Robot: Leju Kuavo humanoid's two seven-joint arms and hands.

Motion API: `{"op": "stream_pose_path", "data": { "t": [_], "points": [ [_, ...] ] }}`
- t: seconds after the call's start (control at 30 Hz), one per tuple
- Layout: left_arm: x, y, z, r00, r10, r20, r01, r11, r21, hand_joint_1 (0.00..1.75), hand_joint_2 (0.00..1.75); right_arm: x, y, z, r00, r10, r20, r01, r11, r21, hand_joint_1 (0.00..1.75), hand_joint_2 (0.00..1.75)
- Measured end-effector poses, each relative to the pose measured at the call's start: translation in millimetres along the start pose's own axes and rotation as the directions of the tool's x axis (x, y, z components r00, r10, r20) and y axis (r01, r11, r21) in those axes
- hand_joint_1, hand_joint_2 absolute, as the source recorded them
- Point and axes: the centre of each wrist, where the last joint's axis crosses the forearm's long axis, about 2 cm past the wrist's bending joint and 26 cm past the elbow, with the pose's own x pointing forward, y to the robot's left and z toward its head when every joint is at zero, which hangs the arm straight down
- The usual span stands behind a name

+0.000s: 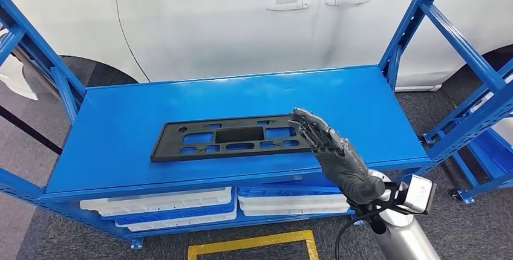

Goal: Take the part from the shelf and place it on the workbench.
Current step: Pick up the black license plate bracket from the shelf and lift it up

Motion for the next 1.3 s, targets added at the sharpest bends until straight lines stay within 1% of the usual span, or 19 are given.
{"op": "stream_pose_path", "data": {
  "t": [0.6, 0.7, 0.83, 0.97, 1.0, 1.13, 1.2, 1.27, 1.3],
  "points": [
    [1, 0, 0, 1.000, 0.004, 0.009, -0.004, 1.000, -0.012, 0.00, 0.00, -1, -7, 1, 0.999, 0.019, -0.031, -0.019, 1.000, 0.010, 0.00, 0.00],
    [2, 0, -1, 1.000, 0.007, 0.014, -0.006, 1.000, -0.012, 0.00, 0.00, -3, -6, 0, 0.997, 0.038, -0.066, -0.037, 0.999, 0.011, 0.00, 0.00],
    [1, 0, 0, 1.000, 0.004, 0.013, -0.004, 1.000, -0.011, 0.00, 0.00, -15, 1, 0, 0.985, 0.058, -0.164, -0.058, 0.998, 0.005, 0.00, 0.00],
    [-3, 2, 1, 1.000, -0.002, 0.016, 0.002, 1.000, 0.003, 0.00, 0.00, -30, 14, 10, 0.975, 0.055, -0.214, -0.053, 0.998, 0.014, 0.00, 1.75],
    [-4, 3, 2, 1.000, -0.003, 0.017, 0.003, 1.000, 0.008, 0.00, 0.00, -34, 16, 13, 0.973, 0.051, -0.223, -0.047, 0.999, 0.022, 0.00, 1.75],
    [-6, 2, 3, 1.000, -0.006, 0.018, 0.006, 1.000, 0.014, 0.00, 0.00, -44, 23, 18, 0.962, 0.042, -0.269, -0.030, 0.998, 0.050, 0.00, 0.00],
    [-7, 2, 3, 1.000, -0.007, 0.016, 0.007, 1.000, 0.010, 0.00, 0.00, -47, 24, 19, 0.952, 0.093, -0.291, -0.075, 0.995, 0.073, 0.00, 0.00],
    [-7, 1, 3, 1.000, -0.011, 0.015, 0.011, 1.000, 0.005, 0.00, 0.00, -49, 23, 22, 0.921, 0.219, -0.322, -0.192, 0.975, 0.114, 0.00, 0.00],
    [-7, 1, 3, 1.000, -0.014, 0.015, 0.014, 1.000, 0.003, 0.00, 0.00, -49, 24, 24, 0.892, 0.305, -0.334, -0.272, 0.952, 0.142, 0.00, 0.00]
  ]
}}
